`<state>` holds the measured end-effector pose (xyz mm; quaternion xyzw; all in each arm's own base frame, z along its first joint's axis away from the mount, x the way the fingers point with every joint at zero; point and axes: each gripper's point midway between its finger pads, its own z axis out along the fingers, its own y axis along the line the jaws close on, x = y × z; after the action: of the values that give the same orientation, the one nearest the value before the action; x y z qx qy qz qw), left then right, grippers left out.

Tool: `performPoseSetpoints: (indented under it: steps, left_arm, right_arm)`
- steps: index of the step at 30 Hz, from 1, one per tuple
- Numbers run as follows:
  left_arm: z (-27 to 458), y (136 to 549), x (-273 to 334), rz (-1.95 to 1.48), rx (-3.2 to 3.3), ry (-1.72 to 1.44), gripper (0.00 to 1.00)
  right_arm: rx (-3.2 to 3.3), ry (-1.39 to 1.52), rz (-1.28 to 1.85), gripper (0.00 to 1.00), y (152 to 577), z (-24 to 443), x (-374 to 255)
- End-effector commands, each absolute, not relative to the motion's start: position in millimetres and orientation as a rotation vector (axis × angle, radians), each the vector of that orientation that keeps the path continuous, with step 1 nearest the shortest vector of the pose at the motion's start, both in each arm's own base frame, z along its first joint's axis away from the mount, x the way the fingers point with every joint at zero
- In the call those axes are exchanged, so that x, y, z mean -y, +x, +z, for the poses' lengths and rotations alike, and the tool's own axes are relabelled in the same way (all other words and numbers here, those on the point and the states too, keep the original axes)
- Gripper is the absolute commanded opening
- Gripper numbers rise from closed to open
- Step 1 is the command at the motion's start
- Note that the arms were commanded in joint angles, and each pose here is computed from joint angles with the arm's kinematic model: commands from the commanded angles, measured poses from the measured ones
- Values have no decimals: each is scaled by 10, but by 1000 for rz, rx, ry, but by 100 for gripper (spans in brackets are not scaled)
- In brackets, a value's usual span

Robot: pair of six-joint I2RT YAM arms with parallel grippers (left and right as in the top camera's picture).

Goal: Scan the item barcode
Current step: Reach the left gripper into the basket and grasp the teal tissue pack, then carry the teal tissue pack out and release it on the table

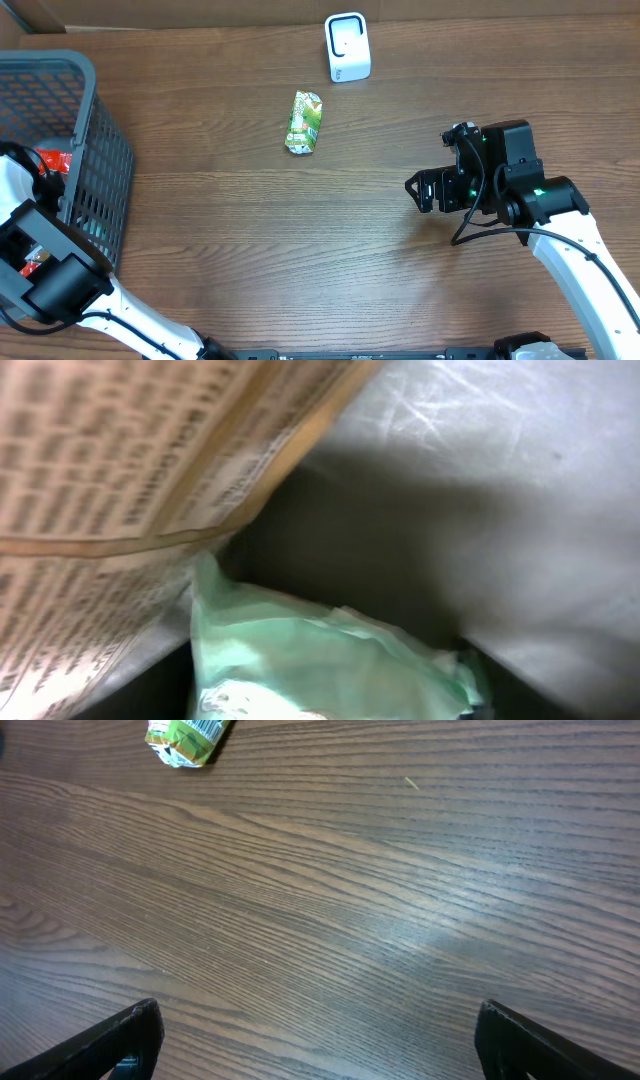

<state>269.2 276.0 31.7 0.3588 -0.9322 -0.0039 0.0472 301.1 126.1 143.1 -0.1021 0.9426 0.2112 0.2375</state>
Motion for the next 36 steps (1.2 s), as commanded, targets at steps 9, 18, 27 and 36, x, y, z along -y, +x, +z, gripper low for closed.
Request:
performPoseSetpoints:
  steps: [9, 18, 27, 36]
  left_arm:
    - [591, 2787, -2707, 55, 2854, 1101, 4]
    - [2091, 3305, -2816, 72, 3147, 1201, 4]
    - [3748, 3565, -2240, 7, 3684, 1096, 4]
    - [4219, 3594, -1134, 153, 3882, 672, 4]
  right_arm:
    - [-2550, -284, 578, 100, 3083, 1540, -1270]
    - [-2550, -284, 578, 100, 3083, 1540, -1270]
    - [-2550, -284, 578, 100, 3083, 1540, -1270]
    - [-2550, -284, 579, 100, 3082, 1540, -1270]
